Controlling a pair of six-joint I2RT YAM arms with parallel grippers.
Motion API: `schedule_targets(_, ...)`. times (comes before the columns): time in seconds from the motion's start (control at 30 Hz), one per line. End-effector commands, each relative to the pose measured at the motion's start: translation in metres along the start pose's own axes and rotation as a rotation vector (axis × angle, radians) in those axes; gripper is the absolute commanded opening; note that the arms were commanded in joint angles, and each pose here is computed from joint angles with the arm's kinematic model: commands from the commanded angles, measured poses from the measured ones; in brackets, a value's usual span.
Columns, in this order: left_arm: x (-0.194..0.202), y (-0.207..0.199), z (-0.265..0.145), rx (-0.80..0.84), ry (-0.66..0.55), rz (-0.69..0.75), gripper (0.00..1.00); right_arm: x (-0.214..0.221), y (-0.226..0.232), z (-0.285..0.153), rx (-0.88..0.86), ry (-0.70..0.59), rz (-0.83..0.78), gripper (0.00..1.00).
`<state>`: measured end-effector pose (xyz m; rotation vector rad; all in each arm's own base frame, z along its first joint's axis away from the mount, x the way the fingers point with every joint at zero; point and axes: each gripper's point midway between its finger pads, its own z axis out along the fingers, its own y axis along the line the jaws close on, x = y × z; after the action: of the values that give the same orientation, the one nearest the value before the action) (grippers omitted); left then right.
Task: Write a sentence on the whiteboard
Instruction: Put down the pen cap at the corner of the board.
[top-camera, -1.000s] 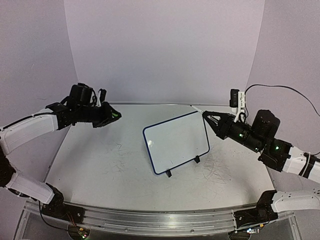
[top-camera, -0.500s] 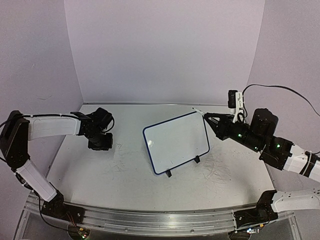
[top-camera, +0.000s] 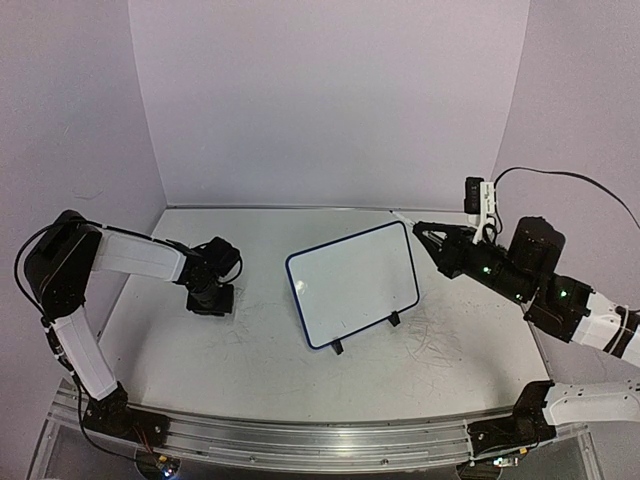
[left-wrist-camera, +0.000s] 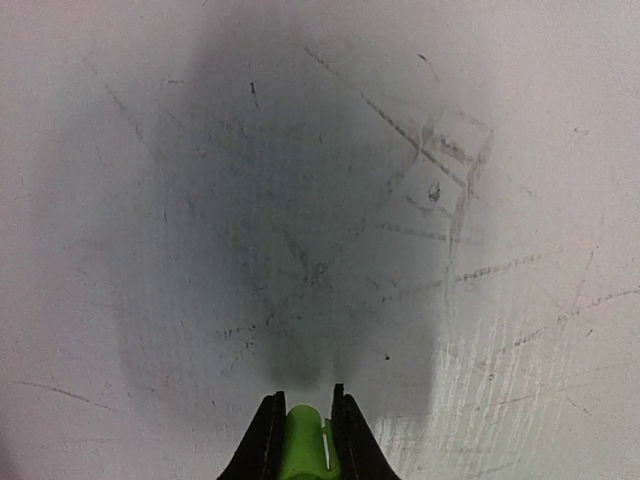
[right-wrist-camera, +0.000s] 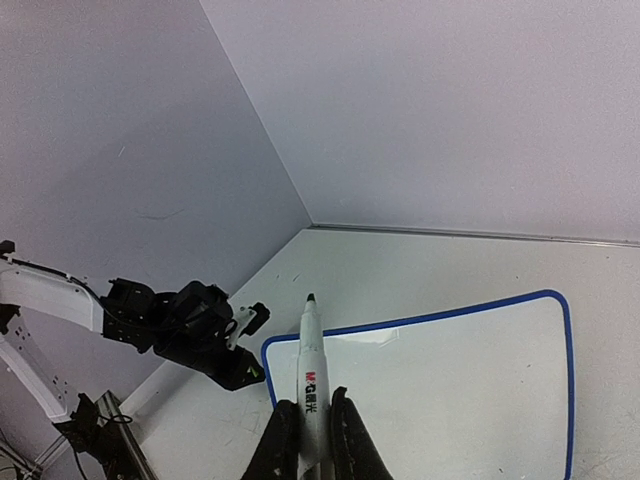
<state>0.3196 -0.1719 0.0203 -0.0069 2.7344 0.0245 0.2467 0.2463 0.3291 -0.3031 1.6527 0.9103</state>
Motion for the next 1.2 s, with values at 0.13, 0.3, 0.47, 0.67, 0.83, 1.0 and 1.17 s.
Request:
schedule_targets(0.13, 0.000, 0.002, 0.010, -0.009, -0.032, -0.005, 0.17, -0.005, 0.002, -0.003, -0.016, -0.040, 0.022, 0.00)
schedule_targets(0.3, 0.006, 0.003, 0.014, -0.008, -0.017, -0.008, 0.25, -0.004, 0.003, -0.003, -0.024, -0.039, 0.029, 0.00)
schedule_targets(0.47, 0.002, 0.002, 0.006, 0.005, -0.037, -0.010, 0.35, -0.004, 0.003, -0.003, -0.024, -0.039, 0.029, 0.00)
schedule_targets(0.67, -0.011, 0.000, -0.012, 0.028, -0.079, -0.012, 0.47, -0.003, 0.001, -0.001, -0.017, -0.034, 0.028, 0.00)
schedule_targets(0.83, -0.019, -0.004, -0.027, 0.064, -0.100, -0.011, 0.57, 0.001, 0.001, 0.002, -0.020, -0.021, 0.032, 0.00)
schedule_targets(1.0, -0.026, -0.002, -0.042, 0.064, -0.125, -0.007, 0.64, 0.004, -0.001, 0.004, -0.011, -0.012, 0.038, 0.00)
schedule_targets(1.17, -0.028, -0.008, -0.069, 0.148, -0.142, -0.019, 0.75, 0.009, -0.016, 0.008, 0.077, 0.023, 0.035, 0.00)
